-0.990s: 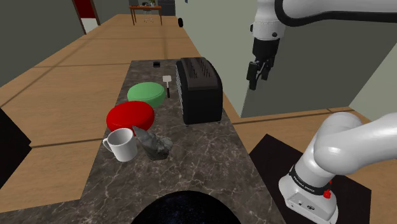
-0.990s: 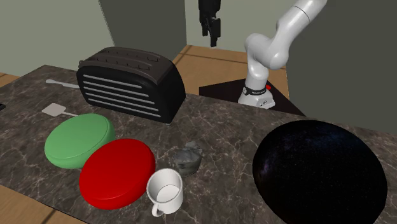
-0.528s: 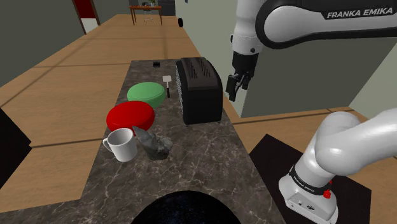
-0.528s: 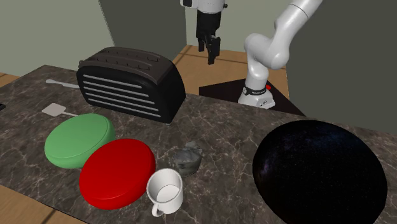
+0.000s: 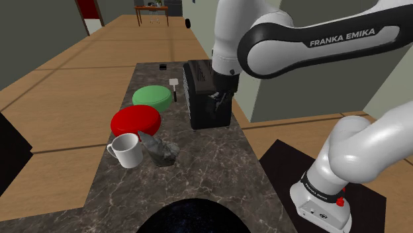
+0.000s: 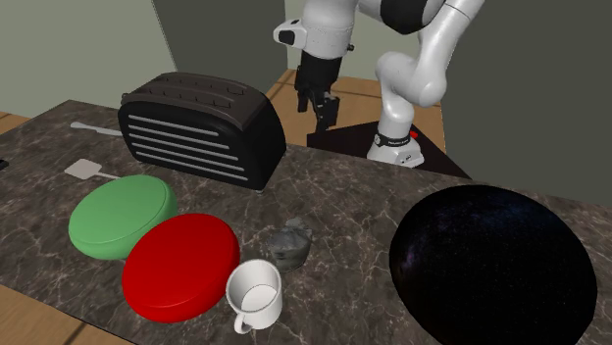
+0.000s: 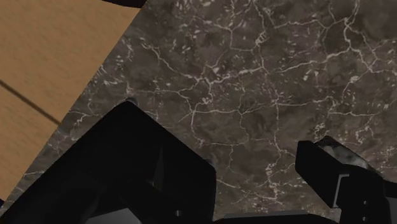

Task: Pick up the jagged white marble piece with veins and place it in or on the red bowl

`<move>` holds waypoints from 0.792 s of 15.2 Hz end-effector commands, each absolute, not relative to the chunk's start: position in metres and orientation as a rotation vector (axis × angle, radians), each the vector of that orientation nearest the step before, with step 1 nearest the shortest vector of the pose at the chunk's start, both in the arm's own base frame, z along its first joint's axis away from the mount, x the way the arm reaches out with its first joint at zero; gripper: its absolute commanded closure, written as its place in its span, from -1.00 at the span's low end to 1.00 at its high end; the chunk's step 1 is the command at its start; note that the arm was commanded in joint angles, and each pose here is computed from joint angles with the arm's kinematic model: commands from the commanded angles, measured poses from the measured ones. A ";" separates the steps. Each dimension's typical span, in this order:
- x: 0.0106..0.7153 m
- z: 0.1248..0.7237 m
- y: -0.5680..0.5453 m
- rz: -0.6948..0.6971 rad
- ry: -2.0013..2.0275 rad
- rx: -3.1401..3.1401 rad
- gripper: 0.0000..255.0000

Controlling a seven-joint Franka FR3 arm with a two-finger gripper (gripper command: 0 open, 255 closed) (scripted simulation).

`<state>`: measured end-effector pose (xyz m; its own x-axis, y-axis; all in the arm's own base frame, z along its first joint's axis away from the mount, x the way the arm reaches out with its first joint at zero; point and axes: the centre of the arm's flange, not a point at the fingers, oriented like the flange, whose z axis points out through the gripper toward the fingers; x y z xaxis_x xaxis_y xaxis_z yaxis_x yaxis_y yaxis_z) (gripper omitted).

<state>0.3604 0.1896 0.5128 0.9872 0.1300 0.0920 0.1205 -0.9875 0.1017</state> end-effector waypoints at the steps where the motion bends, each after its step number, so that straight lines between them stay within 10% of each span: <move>1: 0.366 0.503 0.213 0.187 0.216 3.032 -1.00; 12: 0.400 0.458 0.339 0.377 0.344 2.991 -1.00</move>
